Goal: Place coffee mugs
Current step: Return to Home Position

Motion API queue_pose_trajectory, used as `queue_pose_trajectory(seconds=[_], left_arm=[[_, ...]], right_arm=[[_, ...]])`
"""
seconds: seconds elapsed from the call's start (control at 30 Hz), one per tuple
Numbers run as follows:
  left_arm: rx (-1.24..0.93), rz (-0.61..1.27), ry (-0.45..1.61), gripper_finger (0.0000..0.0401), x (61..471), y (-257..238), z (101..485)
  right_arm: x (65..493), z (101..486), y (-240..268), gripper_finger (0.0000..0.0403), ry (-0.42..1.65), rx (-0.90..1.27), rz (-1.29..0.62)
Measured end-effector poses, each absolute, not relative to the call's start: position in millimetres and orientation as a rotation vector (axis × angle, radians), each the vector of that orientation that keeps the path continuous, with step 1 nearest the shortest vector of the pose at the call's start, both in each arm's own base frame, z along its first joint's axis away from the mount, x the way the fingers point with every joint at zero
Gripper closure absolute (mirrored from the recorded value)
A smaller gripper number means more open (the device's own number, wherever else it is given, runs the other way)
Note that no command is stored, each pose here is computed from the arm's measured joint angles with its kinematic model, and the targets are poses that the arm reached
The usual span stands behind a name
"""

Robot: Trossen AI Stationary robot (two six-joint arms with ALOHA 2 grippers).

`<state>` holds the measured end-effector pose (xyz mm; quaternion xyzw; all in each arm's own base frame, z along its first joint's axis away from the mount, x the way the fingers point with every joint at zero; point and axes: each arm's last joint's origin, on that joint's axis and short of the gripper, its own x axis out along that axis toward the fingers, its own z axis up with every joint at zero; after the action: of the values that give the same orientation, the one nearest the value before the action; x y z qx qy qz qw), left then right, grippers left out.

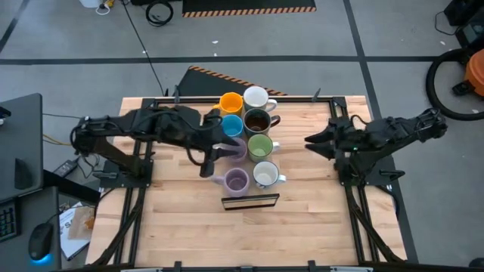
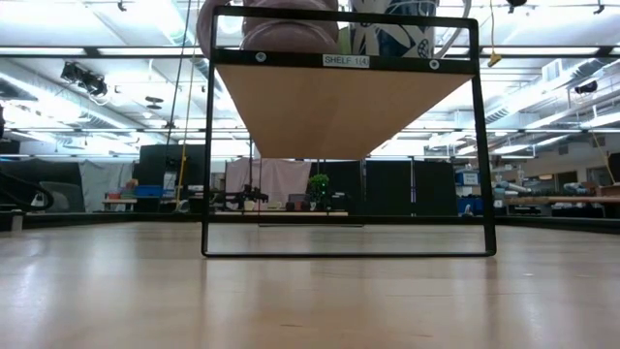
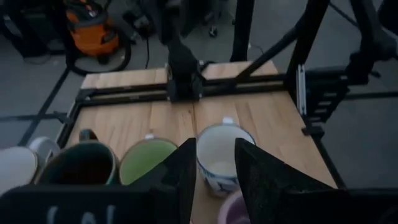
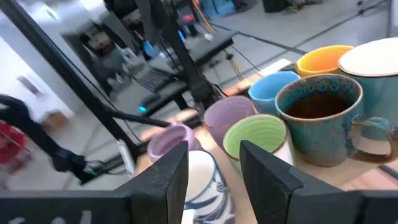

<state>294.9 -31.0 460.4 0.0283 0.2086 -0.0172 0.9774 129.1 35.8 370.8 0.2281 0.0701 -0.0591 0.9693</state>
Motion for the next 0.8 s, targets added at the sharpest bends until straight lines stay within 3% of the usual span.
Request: queue_pose_trajectory(seconds=[0.2,0.47,0.8], left_arm=[[0.034,-0.022,0.391,0.0285,279,-28,471],[0.021,0.009,0.359,0.0285,274,-26,476],[0.000,0.066,0.323,0.0285,277,-25,479]], right_arm=[[95,371,24,0.0259,0.012,0.532,-0.056],[46,372,10,0.0282,-0.252,0.566,0.192],[37,338,6,0.0319,-0.388,0.492,0.172]])
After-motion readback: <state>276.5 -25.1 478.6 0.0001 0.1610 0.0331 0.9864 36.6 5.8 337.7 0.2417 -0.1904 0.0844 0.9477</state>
